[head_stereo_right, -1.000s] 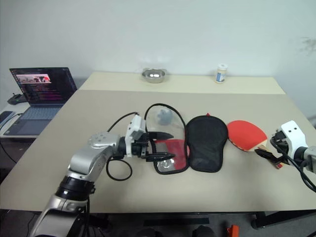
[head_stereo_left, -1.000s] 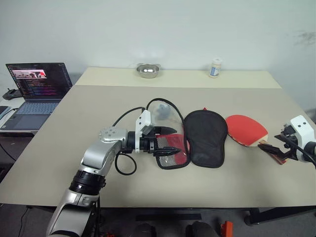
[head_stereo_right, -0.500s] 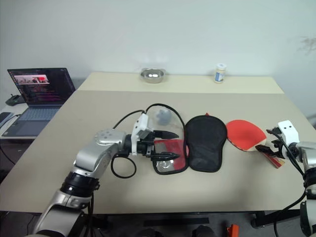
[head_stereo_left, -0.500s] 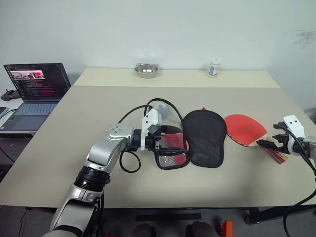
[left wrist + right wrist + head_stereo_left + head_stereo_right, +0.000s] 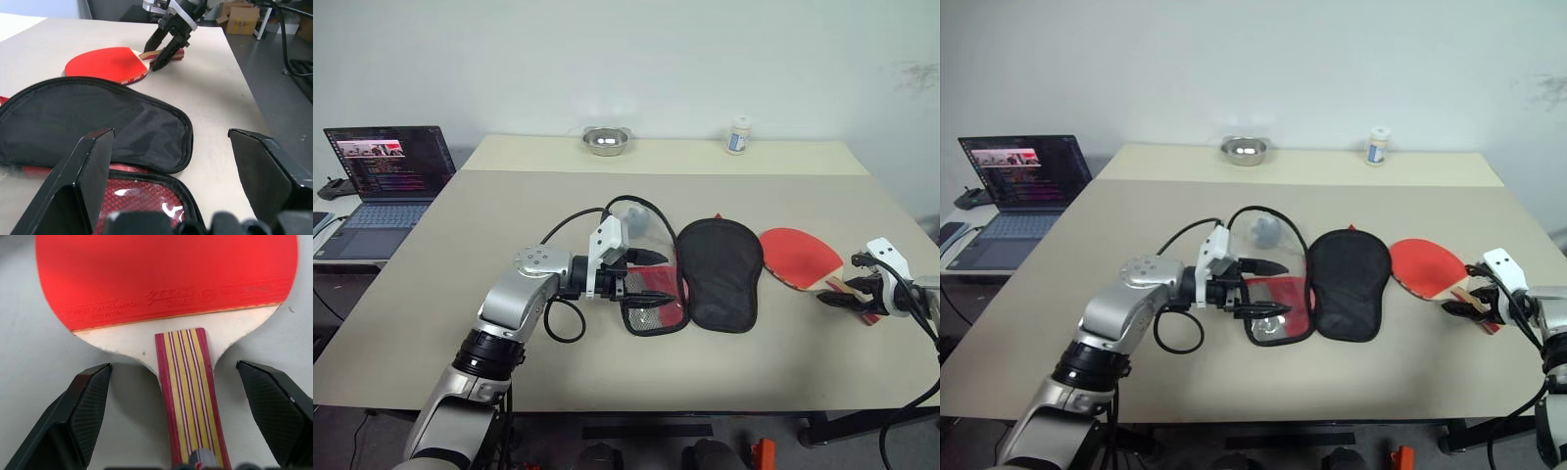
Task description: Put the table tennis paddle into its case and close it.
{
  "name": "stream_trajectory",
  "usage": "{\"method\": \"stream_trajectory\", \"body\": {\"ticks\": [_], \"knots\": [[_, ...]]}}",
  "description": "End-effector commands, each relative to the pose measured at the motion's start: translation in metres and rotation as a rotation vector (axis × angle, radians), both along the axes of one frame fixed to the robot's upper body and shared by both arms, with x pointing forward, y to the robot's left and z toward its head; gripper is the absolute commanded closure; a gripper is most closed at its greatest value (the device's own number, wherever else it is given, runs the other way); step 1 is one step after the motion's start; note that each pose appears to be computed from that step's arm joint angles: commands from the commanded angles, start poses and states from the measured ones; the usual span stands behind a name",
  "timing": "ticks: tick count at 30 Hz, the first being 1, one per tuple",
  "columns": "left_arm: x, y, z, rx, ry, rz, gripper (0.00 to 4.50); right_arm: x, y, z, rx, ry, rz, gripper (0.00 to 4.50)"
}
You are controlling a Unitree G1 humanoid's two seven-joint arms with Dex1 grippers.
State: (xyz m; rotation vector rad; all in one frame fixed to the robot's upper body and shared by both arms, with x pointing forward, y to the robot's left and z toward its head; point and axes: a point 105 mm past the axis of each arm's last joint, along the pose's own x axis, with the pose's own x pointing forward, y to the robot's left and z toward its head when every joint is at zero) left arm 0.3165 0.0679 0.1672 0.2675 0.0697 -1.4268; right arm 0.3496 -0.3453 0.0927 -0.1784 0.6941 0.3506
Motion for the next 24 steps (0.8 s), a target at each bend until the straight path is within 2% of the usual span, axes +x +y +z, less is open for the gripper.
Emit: {"method": "stream_trajectory", "body": {"ticks": [1, 8, 12, 18, 21, 24], "knots": [[0.0, -0.002, 0.011, -0.007, -0.057, -0.014, 0.42, -0.002, -0.008, -0.009, 0.03, 0.008, -0.101, 0.02], [-0.001, -0.003, 0.008, -0.005, -0.054, -0.016, 0.42, 0.001, -0.011, -0.01, 0.054, -0.01, -0.215, 2.33], [-0.002, -0.004, 0.007, -0.006, -0.054, -0.015, 0.42, 0.007, -0.02, 0.005, 0.034, -0.074, -0.283, 3.32], [0.001, 0.005, 0.007, -0.007, -0.056, 0.025, 0.42, 0.009, -0.013, 0.061, 0.039, -0.222, -0.268, 3.43], [0.003, 0.012, 0.007, -0.011, -0.061, 0.05, 0.42, 0.003, 0.009, 0.081, 0.049, -0.278, -0.229, 3.43], [0.006, 0.02, 0.011, -0.021, -0.068, 0.081, 0.42, -0.009, 0.048, 0.094, 0.091, -0.325, -0.189, 3.43]]}}
